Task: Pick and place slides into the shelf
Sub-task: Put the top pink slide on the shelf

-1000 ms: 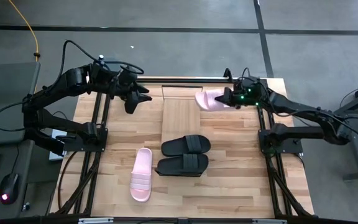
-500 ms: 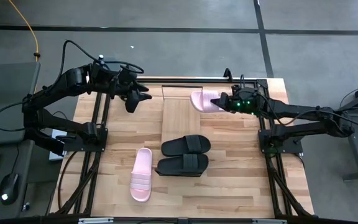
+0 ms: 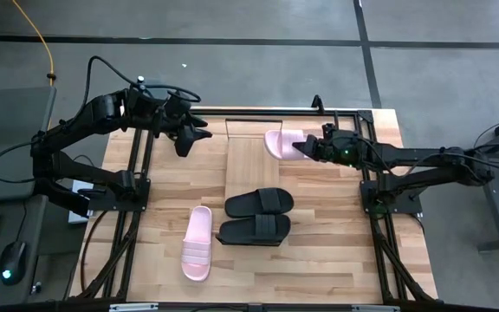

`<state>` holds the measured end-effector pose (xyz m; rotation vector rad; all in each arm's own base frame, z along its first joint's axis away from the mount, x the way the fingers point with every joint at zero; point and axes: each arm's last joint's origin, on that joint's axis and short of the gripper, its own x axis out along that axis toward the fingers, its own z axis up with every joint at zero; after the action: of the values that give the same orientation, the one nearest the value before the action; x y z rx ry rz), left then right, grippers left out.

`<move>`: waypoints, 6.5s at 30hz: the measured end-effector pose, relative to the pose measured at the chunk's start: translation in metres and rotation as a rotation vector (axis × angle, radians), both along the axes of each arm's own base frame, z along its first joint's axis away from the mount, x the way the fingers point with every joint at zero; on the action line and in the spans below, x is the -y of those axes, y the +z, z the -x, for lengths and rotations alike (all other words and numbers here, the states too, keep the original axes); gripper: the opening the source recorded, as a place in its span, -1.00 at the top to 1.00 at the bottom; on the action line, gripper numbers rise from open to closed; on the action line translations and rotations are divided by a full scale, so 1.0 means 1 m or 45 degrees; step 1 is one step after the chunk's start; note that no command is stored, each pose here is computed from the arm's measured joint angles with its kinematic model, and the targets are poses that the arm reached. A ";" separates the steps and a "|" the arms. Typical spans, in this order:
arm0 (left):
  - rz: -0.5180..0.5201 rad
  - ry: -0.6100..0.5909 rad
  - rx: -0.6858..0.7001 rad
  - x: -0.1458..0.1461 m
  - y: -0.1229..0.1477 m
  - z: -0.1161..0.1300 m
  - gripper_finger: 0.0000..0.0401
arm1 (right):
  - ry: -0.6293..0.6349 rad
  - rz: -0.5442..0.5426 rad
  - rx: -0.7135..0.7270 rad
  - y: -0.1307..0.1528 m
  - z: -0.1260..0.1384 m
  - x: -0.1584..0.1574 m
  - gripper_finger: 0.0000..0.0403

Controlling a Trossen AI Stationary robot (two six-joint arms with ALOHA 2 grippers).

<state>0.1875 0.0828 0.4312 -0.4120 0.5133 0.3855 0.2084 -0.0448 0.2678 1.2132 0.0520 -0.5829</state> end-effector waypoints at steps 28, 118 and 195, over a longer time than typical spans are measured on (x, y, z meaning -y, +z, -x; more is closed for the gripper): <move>0.010 0.009 0.008 0.000 0.000 0.000 0.11 | 0.082 -0.012 0.139 -0.005 -0.048 -0.015 1.00; 0.008 0.030 0.001 0.000 0.000 0.000 0.11 | 0.291 -0.276 -0.075 -0.072 -0.154 -0.040 1.00; 0.002 0.040 -0.001 -0.001 0.000 0.000 0.11 | 0.165 -0.083 -0.654 -0.057 -0.094 0.026 0.41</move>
<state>0.1873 0.0835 0.4311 -0.4218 0.5084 0.4158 0.3026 -0.0708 0.2112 1.0875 0.5828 -0.7707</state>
